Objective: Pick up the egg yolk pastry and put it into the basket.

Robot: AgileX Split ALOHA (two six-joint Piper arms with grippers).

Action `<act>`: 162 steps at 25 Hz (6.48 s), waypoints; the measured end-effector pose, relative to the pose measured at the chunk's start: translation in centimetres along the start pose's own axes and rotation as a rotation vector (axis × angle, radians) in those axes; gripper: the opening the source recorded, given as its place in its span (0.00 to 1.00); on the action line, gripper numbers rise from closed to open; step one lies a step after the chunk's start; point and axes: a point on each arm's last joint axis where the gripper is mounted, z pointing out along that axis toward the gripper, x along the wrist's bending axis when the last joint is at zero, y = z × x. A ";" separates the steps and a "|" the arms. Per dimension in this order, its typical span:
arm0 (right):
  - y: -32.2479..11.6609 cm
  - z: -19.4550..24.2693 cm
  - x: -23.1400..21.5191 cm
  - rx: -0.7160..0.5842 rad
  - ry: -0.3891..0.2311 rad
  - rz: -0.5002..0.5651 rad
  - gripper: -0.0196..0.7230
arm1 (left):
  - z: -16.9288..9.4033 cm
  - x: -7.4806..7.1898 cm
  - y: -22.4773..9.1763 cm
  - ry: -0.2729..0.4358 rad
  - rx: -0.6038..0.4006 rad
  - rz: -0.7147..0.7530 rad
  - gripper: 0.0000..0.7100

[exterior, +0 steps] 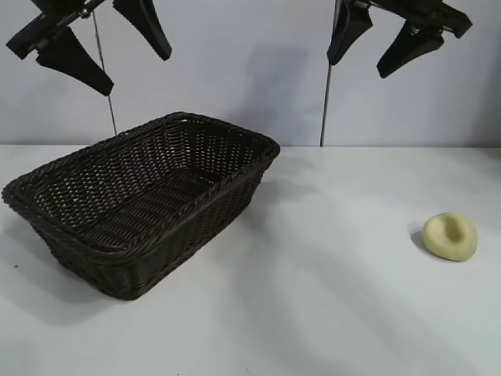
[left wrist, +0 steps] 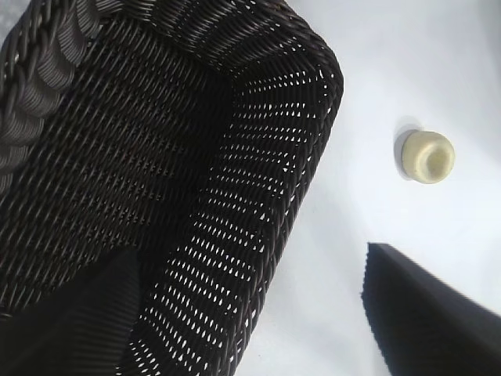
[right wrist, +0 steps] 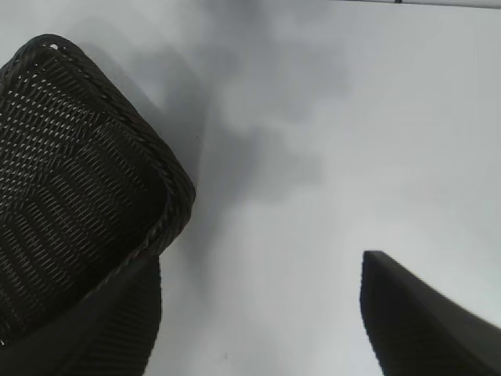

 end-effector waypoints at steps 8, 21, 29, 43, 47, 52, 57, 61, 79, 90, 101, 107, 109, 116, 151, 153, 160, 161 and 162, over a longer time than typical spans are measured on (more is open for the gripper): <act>0.0 0.0 0.0 0.000 0.000 0.000 0.72 | 0.0 0.0 0.0 0.000 0.000 0.000 0.80; 0.0 0.0 0.0 0.000 0.001 0.000 0.72 | -2.1 -1.1 -0.9 -0.014 0.023 0.025 0.80; 0.0 0.0 0.0 0.000 0.001 0.000 0.72 | -5.4 -2.5 -2.6 0.053 0.040 0.048 0.80; 0.0 0.0 0.0 0.000 0.001 0.000 0.72 | -0.3 -0.4 -8.5 0.391 0.254 -0.057 0.80; 0.0 0.0 0.0 0.001 0.001 0.000 0.72 | 0.3 0.7 -9.2 0.459 0.263 -0.115 0.80; -0.1 0.0 0.0 0.014 0.002 0.000 0.72 | 0.4 0.8 -8.8 0.477 0.190 -0.212 0.80; -0.2 0.0 0.0 0.022 0.003 0.000 0.72 | 0.0 1.7 -8.4 0.468 0.158 -0.303 0.80; -0.2 0.0 0.0 0.026 0.003 0.000 0.72 | -0.4 2.4 -8.2 0.423 0.168 -0.392 0.80; -0.4 0.0 0.0 0.048 0.005 0.000 0.72 | -0.9 3.8 -7.4 0.411 0.080 -0.622 0.80; -0.4 0.0 0.1 0.049 0.006 0.001 0.72 | 3.7 5.4 -11.7 0.342 0.122 -0.738 0.80; -0.5 0.0 0.1 0.052 0.008 0.004 0.72 | 4.6 6.0 -10.6 0.297 -0.059 -0.728 0.80; -0.5 0.0 0.1 0.052 0.007 0.021 0.72 | 6.3 7.1 -10.8 0.338 -0.020 -0.748 0.80; -0.5 0.0 0.1 0.052 0.007 0.021 0.72 | 6.8 7.3 -10.9 0.346 -0.015 -0.760 0.80; -0.5 0.0 0.1 0.052 0.007 0.021 0.72 | 7.3 7.7 -10.5 0.350 -0.054 -0.751 0.80; -0.5 0.0 0.1 0.052 0.007 0.021 0.72 | 4.0 9.3 -8.9 0.235 0.023 -0.644 0.14; -0.5 0.0 0.1 0.052 0.007 0.021 0.72 | 3.8 9.5 -8.9 0.209 0.041 -0.600 0.14; -0.5 0.0 0.1 0.052 0.007 0.021 0.72 | 3.3 8.7 -8.0 0.161 0.124 -0.382 0.14; -0.5 0.0 0.1 0.052 0.007 0.021 0.72 | 3.2 8.5 -7.5 0.153 0.132 -0.348 0.14; -0.5 0.0 0.1 0.052 0.007 0.021 0.72 | 3.2 8.4 -7.1 0.146 0.143 -0.321 0.14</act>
